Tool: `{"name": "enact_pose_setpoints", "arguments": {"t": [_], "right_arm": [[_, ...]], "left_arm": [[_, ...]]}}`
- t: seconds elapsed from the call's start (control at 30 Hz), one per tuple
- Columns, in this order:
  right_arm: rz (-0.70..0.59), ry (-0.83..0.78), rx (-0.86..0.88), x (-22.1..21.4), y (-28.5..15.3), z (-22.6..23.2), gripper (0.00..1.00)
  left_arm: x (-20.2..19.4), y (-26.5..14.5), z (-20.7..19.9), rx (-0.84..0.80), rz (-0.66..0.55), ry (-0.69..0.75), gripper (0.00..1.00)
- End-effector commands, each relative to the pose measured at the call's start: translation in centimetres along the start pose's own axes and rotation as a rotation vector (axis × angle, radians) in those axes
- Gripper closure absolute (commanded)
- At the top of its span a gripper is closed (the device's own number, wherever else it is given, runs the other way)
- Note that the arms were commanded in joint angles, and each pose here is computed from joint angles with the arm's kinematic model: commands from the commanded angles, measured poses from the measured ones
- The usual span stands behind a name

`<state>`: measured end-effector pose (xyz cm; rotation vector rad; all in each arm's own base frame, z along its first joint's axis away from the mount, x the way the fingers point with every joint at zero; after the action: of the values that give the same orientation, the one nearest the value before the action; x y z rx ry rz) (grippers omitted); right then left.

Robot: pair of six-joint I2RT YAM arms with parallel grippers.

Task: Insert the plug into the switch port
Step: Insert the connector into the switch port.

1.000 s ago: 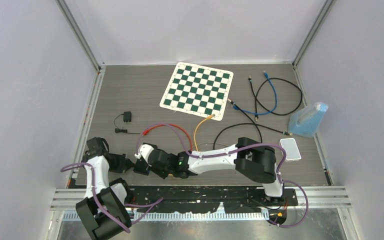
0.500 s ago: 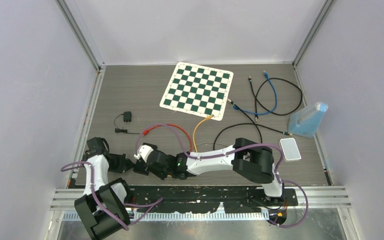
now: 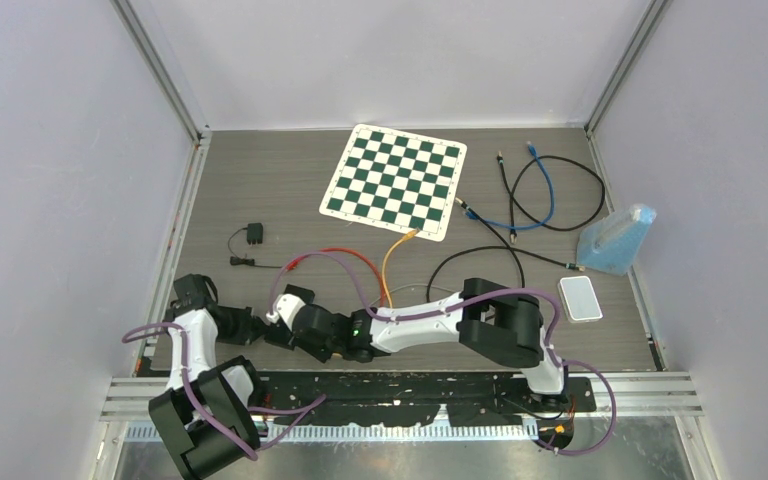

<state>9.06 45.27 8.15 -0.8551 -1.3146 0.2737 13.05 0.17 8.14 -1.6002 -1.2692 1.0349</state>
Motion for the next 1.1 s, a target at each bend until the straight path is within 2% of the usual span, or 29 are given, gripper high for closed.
{"name": "enact_pose_setpoints", "arguments": {"t": [0.0,0.27,0.6,1.07], "right_arm": [[-0.078,-0.005,0.009,1.4,0.9,0.5,0.95],[-0.062,-0.004,-0.012,1.2,1.0,0.3,0.95],[-0.168,0.002,0.006,2.9,-0.6,0.3,0.95],[-0.213,-0.011,0.032,3.6,-1.4,0.5,0.95]], "left_arm": [[0.1,-0.2,-0.6,-0.036,0.012,0.009,1.00],[-0.1,-0.3,-0.4,-0.037,0.010,0.010,1.00],[-0.4,-0.3,-0.3,-0.051,0.023,0.005,1.00],[-0.4,-0.4,-0.3,-0.049,0.026,0.002,1.00]]}}
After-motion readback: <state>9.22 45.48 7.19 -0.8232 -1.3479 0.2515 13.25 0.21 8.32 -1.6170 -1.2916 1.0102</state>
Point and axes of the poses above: each gripper's point midway between its finger pads, its own y axis out along the fingers, its own z axis along the line the jaws close on, x = y × z, the point moved 7 cm from there along -y, back along the fingers, and after that the axes turned 1 degree about -y, right-handed, at the moved point
